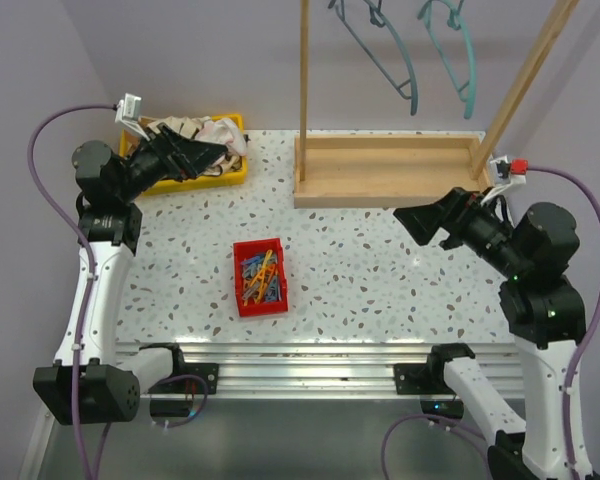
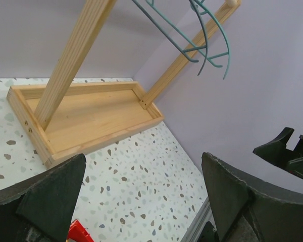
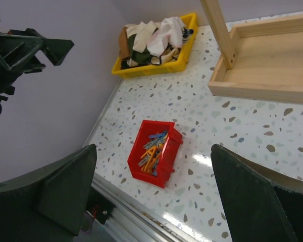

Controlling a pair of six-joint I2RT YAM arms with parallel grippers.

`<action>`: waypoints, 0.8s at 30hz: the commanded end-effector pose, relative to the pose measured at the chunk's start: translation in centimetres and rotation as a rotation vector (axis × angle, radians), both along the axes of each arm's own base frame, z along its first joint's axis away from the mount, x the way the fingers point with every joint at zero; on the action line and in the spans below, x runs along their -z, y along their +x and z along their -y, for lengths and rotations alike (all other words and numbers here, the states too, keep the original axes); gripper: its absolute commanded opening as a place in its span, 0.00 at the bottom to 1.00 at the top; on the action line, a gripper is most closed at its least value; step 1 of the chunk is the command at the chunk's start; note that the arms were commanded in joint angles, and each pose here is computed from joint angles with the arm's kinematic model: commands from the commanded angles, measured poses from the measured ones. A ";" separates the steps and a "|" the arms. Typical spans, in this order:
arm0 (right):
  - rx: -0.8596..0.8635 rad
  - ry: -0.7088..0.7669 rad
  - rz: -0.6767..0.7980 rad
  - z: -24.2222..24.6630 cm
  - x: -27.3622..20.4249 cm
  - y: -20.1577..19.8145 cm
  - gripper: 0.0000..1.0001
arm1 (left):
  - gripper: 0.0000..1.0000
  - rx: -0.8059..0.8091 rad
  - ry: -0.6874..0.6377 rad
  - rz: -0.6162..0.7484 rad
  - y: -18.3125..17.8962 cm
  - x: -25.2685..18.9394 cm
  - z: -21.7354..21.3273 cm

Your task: Remove the underwear clipped to the hanger

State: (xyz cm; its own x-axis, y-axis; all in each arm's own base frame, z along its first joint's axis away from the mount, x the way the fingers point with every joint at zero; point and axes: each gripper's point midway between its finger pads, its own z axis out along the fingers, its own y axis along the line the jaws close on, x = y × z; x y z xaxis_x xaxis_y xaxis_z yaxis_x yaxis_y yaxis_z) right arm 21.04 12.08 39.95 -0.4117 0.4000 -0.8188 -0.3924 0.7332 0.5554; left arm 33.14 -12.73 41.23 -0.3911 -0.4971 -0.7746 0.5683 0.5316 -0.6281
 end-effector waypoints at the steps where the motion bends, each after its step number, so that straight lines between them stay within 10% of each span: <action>1: -0.058 0.065 0.033 -1.0 -1.8 -1.6 0.99 | 1.00 0.026 -0.033 0.066 -1.4 -2.5 0.5; 24: 0.052 0.058 0.179 1.0 -8.4 -4.2 0.99 | 1.00 -0.076 0.051 0.091 -2.0 -2.9 -0.7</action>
